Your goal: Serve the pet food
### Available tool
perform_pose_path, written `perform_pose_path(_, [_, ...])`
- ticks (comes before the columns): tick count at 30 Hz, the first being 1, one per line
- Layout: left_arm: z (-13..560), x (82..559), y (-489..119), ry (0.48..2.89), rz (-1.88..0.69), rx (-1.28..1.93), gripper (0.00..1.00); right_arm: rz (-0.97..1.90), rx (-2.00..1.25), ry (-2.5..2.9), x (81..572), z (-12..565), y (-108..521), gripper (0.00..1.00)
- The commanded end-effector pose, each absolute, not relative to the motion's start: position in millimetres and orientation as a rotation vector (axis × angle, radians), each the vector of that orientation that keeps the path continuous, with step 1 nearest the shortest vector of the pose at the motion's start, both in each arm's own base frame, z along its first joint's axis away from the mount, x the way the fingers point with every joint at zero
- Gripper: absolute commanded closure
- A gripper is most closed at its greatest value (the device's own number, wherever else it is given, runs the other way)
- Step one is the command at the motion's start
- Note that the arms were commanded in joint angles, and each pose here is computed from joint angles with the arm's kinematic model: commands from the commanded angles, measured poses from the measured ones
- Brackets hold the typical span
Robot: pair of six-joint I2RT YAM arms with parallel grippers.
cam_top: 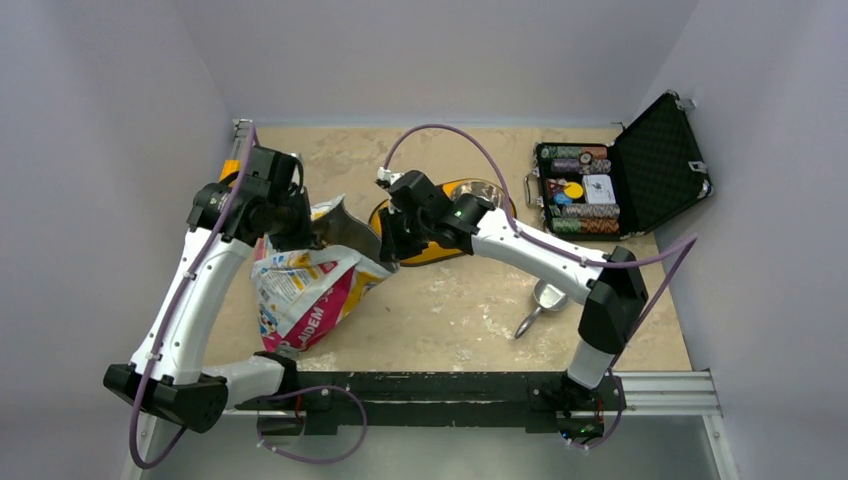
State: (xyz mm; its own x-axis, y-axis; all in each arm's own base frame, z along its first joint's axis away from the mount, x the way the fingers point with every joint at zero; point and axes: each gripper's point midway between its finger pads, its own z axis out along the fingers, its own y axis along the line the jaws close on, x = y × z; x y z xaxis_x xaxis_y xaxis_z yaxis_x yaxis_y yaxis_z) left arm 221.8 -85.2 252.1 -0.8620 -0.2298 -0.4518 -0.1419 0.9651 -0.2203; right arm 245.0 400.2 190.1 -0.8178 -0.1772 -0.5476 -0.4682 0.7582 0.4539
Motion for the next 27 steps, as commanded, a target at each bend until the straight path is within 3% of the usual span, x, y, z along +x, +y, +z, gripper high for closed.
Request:
perform_pose_path(1, [290.3, 226.3, -121.5, 2.525, -0.543, -0.23, 1.0, 0.823, -0.619, 2.35, 230.2, 238.2, 388.7, 0.77])
perform_pose_path(5, [307.8, 222.6, -117.6, 2.541, -0.514, -0.201, 1.0, 0.783, -0.673, 2.299, 234.2, 258.8, 383.9, 0.55])
perform_pose_path(18, [321.3, 194.9, -97.3, 2.606, -0.396, -0.085, 1.0, 0.871, -0.853, 2.133, 235.4, 287.0, 425.4, 0.55])
perform_pose_path(21, [316.7, 194.4, -97.5, 2.613, -0.396, -0.088, 1.0, 0.798, -0.735, 2.209, 244.1, 279.2, 426.2, 0.67])
perform_pose_path(24, [305.1, 191.3, -83.2, 2.636, -0.289, -0.159, 0.91, 0.744, -0.624, 2.266, 252.0, 279.5, 423.0, 0.98])
perform_pose_path(27, [290.3, 187.2, -79.5, 2.618, -0.281, -0.242, 0.83, 0.793, -0.561, 2.262, 250.5, 292.1, 425.0, 1.0])
